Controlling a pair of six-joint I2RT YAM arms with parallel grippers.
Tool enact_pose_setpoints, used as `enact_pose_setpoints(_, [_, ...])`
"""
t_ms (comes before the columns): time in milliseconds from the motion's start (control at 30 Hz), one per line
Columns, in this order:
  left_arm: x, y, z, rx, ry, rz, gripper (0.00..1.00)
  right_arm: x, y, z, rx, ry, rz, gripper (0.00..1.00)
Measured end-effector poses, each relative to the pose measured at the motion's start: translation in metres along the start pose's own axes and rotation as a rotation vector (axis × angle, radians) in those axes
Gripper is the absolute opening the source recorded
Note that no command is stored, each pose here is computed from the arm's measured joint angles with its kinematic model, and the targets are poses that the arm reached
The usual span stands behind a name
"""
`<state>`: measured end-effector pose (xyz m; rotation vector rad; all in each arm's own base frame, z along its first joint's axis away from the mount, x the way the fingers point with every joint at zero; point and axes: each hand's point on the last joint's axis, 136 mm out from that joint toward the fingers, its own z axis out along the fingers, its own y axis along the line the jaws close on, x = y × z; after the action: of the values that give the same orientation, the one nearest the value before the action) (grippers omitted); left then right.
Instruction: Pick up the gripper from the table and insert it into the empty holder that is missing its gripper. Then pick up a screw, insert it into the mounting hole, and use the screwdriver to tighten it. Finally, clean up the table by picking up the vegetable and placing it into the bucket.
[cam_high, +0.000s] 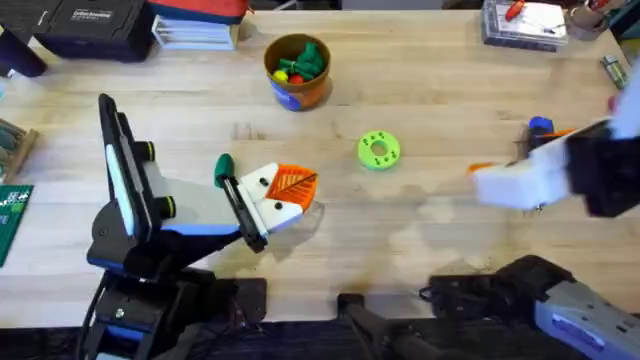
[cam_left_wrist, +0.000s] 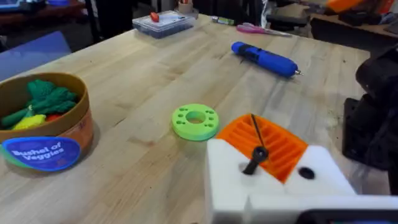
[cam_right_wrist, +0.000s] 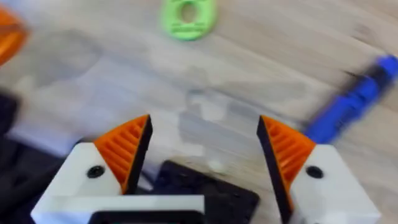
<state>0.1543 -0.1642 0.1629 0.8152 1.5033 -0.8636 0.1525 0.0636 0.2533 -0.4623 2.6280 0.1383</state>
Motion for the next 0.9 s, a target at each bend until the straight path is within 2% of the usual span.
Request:
enact_pose_setpoints(233, [0.0,0.0,0.0,0.0,0.0,0.0,0.004,0.013,-0.089,-0.013,0.359,0.009,0.281,0.994])
enact_pose_setpoints(500, [0.0,0.0,0.0,0.0,0.0,0.0,0.004,0.005,-0.166,-0.006,0.547,0.047,0.465,0.994])
enact_pose_setpoints(633, [0.0,0.0,0.0,0.0,0.0,0.0,0.004,0.004,-0.198,0.019,0.553,0.132,0.492,0.994])
enact_pose_setpoints(900, [0.0,0.0,0.0,0.0,0.0,0.0,0.004,0.013,-0.228,0.09,0.394,0.342,0.391,0.994])
